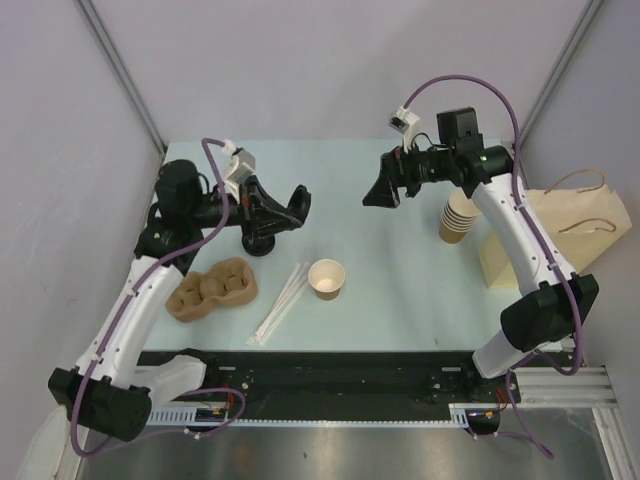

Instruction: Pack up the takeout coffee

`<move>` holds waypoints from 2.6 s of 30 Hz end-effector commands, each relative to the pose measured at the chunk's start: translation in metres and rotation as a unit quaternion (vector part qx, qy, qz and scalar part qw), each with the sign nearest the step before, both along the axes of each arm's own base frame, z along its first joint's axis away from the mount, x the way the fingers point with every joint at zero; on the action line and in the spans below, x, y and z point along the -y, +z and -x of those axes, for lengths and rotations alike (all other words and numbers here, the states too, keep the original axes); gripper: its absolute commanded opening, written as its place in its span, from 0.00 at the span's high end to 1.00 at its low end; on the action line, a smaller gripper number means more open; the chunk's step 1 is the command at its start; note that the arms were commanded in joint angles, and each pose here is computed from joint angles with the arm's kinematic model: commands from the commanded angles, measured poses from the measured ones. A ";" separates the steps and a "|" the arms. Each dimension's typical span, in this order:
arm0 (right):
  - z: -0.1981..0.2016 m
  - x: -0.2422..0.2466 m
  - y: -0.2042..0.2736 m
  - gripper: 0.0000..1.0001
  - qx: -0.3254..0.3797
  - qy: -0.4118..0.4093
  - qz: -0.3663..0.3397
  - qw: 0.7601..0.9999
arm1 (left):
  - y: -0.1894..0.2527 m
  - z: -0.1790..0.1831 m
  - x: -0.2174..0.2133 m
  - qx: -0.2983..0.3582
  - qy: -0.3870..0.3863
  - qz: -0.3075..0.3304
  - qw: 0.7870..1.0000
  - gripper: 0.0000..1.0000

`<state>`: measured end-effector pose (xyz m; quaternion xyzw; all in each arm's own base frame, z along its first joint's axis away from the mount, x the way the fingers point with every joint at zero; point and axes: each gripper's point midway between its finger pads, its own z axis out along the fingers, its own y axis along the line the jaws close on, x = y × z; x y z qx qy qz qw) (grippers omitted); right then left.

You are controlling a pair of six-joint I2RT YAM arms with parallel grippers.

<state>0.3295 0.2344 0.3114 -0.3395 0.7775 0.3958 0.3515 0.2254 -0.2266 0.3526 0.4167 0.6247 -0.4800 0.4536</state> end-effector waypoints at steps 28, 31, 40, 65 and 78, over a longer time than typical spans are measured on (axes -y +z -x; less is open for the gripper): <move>0.066 -0.054 0.118 0.46 0.074 0.081 -0.176 0.978 | 0.108 0.043 0.012 -0.112 -0.116 0.222 0.962 1.00; 0.071 -0.065 0.123 0.47 0.079 0.104 -0.189 0.973 | 0.105 0.043 0.012 -0.115 -0.116 0.224 0.961 1.00; 0.082 -0.086 0.125 0.48 0.106 0.148 -0.185 0.966 | 0.106 0.043 0.011 -0.117 -0.116 0.228 0.959 1.00; 0.084 -0.102 0.137 0.71 0.122 0.178 -0.207 0.954 | 0.099 0.048 0.011 -0.123 -0.121 0.230 0.958 1.00; 0.091 -0.101 0.134 1.00 0.110 0.198 -0.212 0.951 | 0.095 0.047 0.011 -0.127 -0.117 0.225 0.959 0.97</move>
